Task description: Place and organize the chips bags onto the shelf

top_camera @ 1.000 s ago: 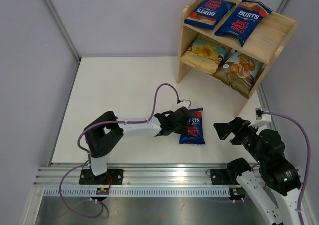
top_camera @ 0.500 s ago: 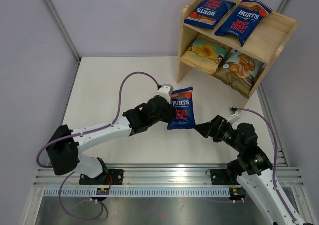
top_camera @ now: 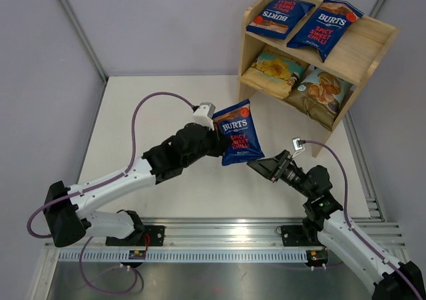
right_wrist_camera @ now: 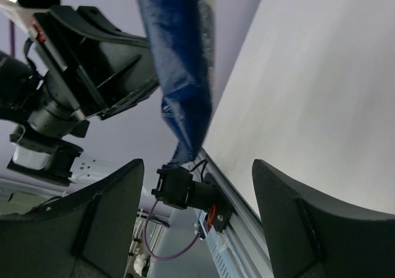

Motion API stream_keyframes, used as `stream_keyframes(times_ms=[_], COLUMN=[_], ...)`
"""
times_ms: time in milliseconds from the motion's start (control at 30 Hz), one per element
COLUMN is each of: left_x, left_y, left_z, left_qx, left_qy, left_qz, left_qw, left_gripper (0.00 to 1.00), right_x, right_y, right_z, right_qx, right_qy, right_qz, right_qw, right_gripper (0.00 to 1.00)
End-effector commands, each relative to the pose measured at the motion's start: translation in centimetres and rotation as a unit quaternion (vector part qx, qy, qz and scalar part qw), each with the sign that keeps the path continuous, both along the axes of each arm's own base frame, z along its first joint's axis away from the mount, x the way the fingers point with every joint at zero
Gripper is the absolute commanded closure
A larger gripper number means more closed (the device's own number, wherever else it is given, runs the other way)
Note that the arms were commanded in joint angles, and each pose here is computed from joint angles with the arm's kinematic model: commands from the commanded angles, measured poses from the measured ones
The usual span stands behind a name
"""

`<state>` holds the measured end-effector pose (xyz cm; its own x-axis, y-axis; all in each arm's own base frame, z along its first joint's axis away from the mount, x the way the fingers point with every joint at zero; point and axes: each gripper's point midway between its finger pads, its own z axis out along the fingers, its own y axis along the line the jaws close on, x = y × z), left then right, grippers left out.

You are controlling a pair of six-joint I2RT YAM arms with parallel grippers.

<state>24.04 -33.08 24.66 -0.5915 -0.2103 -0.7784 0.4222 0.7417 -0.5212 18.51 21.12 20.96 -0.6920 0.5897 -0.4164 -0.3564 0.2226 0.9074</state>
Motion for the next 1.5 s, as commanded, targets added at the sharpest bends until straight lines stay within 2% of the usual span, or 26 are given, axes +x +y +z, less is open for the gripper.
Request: stream_keyframes(times_ms=[0, 100, 233, 367, 600, 700, 867, 933, 1000, 1233, 1267, 1333, 1367, 1400, 1433, 1467], left_x=[0.2, 0.2, -0.2, -0.6, -0.4, 0.2, 0.7, 0.7, 0.4, 0.2, 0.2, 0.2, 0.3, 0.4, 0.3, 0.8], left_y=[-0.4, -0.9, -1.7, -2.1, -2.2, -2.0, -2.1, -2.4, -3.1, -3.3, -3.2, -3.0, -2.8, -2.6, -2.3, -1.6], left_z=[5.4, 6.4, 7.0, 6.7, 6.1, 5.9, 6.0, 6.1, 6.2, 6.6, 6.6, 7.2, 7.3, 7.4, 7.7, 7.6], left_qx=[-0.083, -0.093, -0.105, -0.108, -0.071, -0.057, -0.05, -0.049, -0.056, -0.058, -0.055, -0.054, -0.048, -0.046, -0.046, -0.033], left_qy=[-0.018, -0.021, -0.019, -0.011, -0.022, -0.027, -0.032, -0.035, -0.038, -0.04, -0.043, -0.051, -0.055, -0.058, -0.061, -0.062], left_qz=[0.016, 0.01, -0.011, -0.026, -0.034, -0.023, -0.018, -0.023, -0.042, -0.052, -0.052, -0.051, -0.048, -0.047, -0.043, -0.023], left_qw=[0.996, 0.995, 0.994, 0.994, 0.997, 0.998, 0.998, 0.998, 0.997, 0.996, 0.996, 0.996, 0.996, 0.996, 0.996, 0.997], left_gripper=[1.0, 1.0, 1.0, 1.0, 1.0, 1.0, 1.0, 1.0, 1.0, 1.0, 1.0, 0.99, 0.95, 0.91, 0.84, 0.72], right_x=[-0.3, -0.3, 0.7, 2.2, 3.0, 2.5, 1.5, 1.4, 2.8, 4.5, 4.5, 4.4, 4.2, 4.1, 4.1, 4.0], right_y=[1.0, 2.7, 3.5, 3.3, 2.5, 2.8, 2.7, 2.1, 1.5, 0.2, 0.2, 0.3, 0.5, 0.6, 0.7, 0.8], right_z=[5.8, 6.5, 7.4, 7.8, 9.4, 9.5, 10.2, 10.6, 9.8, 8.3, 8.2, 8.4, 8.9, 9.0, 9.3, 9.5], right_qx=[0.049, 0.045, 0.066, 0.074, 0.089, 0.085, 0.105, 0.112, 0.1, 0.08, 0.08, 0.081, 0.082, 0.081, 0.081, 0.083], right_qy=[-0.105, -0.117, -0.125, -0.127, -0.146, -0.154, -0.165, -0.168, -0.138, -0.114, -0.114, -0.119, -0.126, -0.128, -0.13, -0.133], right_qz=[-0.008, 0.005, -0.004, -0.039, -0.074, -0.058, -0.042, -0.053, -0.093, -0.149, -0.15, -0.145, -0.138, -0.135, -0.132, -0.128], right_qw=[0.993, 0.992, 0.99, 0.988, 0.983, 0.983, 0.98, 0.978, 0.981, 0.979, 0.979, 0.979, 0.979, 0.979, 0.979, 0.979], right_gripper=[0.23, 0.27, 0.44, 0.47, 0.44, 0.4, 0.38, 0.38, 0.39, 0.68, 0.76, 0.85, 0.92, 0.93, 0.94, 0.94])
